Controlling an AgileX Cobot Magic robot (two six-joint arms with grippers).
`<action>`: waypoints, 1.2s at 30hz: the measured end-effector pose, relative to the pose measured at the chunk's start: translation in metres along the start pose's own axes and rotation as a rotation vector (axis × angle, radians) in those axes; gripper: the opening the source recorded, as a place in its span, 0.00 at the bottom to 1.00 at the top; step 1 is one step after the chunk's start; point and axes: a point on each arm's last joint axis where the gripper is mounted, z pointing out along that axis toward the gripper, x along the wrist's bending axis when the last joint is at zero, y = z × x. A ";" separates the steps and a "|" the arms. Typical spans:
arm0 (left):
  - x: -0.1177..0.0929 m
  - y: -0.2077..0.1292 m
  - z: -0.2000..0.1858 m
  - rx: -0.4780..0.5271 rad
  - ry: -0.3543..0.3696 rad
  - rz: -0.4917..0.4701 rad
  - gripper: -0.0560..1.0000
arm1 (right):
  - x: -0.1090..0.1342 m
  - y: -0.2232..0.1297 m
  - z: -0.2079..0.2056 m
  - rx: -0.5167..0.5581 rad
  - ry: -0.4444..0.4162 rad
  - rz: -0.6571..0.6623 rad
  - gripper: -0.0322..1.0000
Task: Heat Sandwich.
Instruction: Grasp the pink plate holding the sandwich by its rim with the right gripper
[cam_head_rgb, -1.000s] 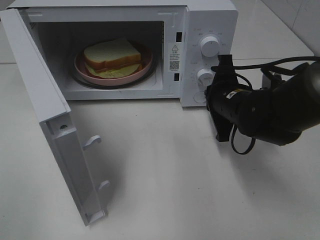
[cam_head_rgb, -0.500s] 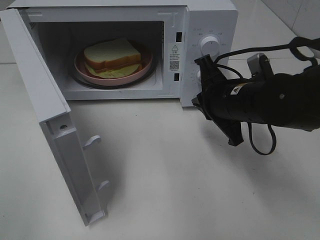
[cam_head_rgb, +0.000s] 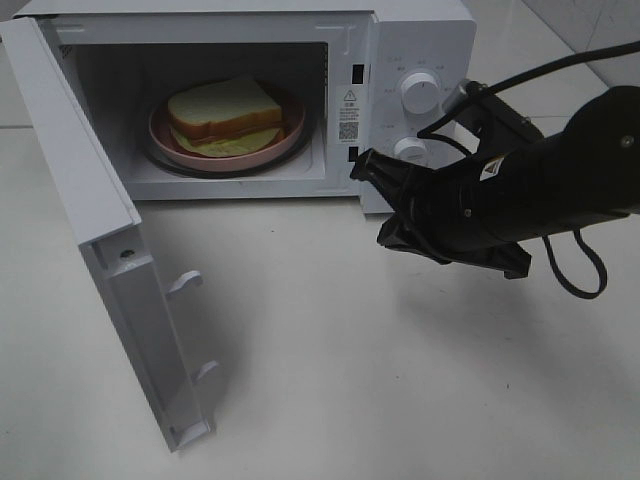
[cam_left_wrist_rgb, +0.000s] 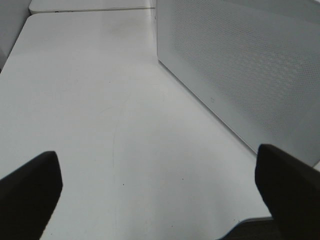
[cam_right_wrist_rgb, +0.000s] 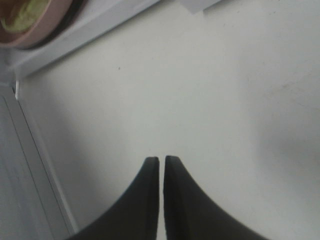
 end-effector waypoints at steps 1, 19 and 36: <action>0.000 0.000 0.000 0.000 0.000 0.000 0.98 | 0.000 0.000 0.000 0.000 0.000 0.000 0.06; 0.000 0.000 0.000 0.000 0.000 0.000 0.98 | 0.006 -0.001 -0.017 0.349 -0.140 -0.676 0.10; 0.000 0.000 0.000 0.000 0.000 0.000 0.98 | -0.002 -0.007 -0.027 0.571 -0.027 -1.413 0.11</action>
